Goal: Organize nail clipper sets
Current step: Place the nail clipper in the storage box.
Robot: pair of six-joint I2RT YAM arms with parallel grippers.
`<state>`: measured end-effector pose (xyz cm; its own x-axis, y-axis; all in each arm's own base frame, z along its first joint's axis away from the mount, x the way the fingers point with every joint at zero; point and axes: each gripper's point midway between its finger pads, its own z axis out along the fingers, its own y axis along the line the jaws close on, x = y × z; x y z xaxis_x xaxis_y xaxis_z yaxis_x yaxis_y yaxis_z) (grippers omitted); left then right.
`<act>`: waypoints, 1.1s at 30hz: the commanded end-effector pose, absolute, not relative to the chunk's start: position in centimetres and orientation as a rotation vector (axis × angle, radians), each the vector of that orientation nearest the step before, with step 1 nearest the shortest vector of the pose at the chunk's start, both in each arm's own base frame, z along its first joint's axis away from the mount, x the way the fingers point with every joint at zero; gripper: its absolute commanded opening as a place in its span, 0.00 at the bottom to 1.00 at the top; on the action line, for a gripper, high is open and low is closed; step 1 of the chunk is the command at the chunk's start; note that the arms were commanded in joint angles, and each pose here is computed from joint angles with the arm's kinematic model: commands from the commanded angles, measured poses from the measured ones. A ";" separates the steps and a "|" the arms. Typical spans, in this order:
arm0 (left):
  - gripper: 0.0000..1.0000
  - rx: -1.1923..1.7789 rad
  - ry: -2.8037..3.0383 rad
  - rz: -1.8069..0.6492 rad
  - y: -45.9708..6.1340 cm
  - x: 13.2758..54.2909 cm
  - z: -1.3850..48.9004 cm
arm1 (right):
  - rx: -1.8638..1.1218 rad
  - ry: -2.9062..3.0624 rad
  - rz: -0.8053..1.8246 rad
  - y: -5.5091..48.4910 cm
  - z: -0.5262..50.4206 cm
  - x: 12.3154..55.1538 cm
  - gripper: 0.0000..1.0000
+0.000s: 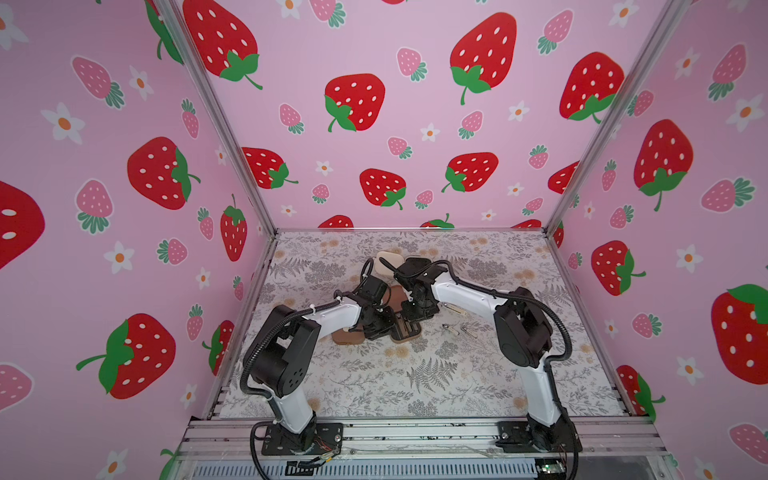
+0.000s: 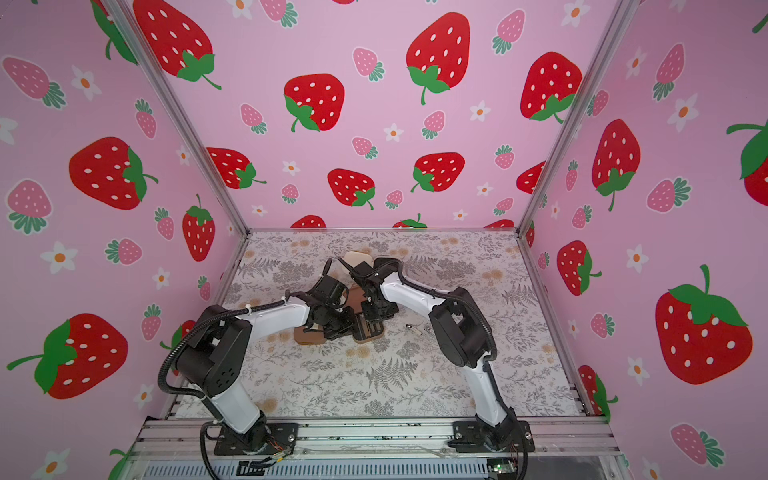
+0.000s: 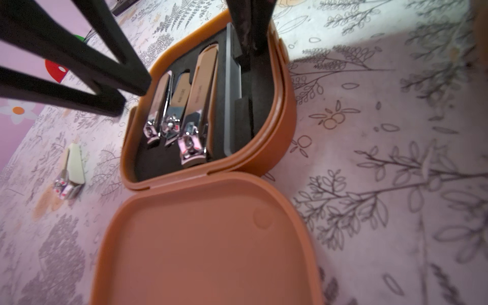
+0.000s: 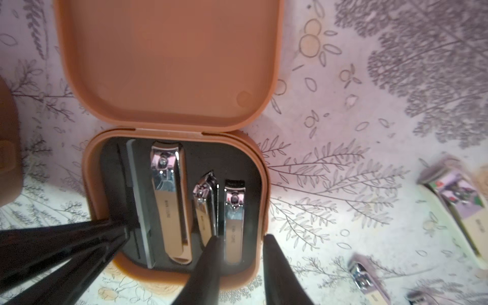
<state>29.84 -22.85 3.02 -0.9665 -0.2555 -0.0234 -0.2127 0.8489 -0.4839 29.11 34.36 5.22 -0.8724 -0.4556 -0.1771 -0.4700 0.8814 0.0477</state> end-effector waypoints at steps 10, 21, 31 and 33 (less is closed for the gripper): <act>0.00 -0.397 2.969 -0.711 -22.5 29.5 2.6 | -0.725 2.921 0.129 33.7 4.8 28.3 0.40; 0.00 -0.397 2.979 -0.703 -22.4 29.4 2.3 | -0.730 2.950 0.151 34.3 3.1 28.2 0.43; 0.00 -0.396 2.981 -0.701 -22.4 29.3 2.2 | -0.734 2.983 0.114 34.1 0.9 28.2 0.33; 0.00 -0.396 2.982 -0.699 -22.4 29.3 2.2 | -0.732 2.987 0.106 34.0 0.6 28.2 0.33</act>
<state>29.82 -22.85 2.99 -0.9668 -0.2547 -0.0227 -0.2124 0.8492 -0.4835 28.50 34.57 2.59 -0.8785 -0.4619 -0.1218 -0.4725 0.8778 0.0787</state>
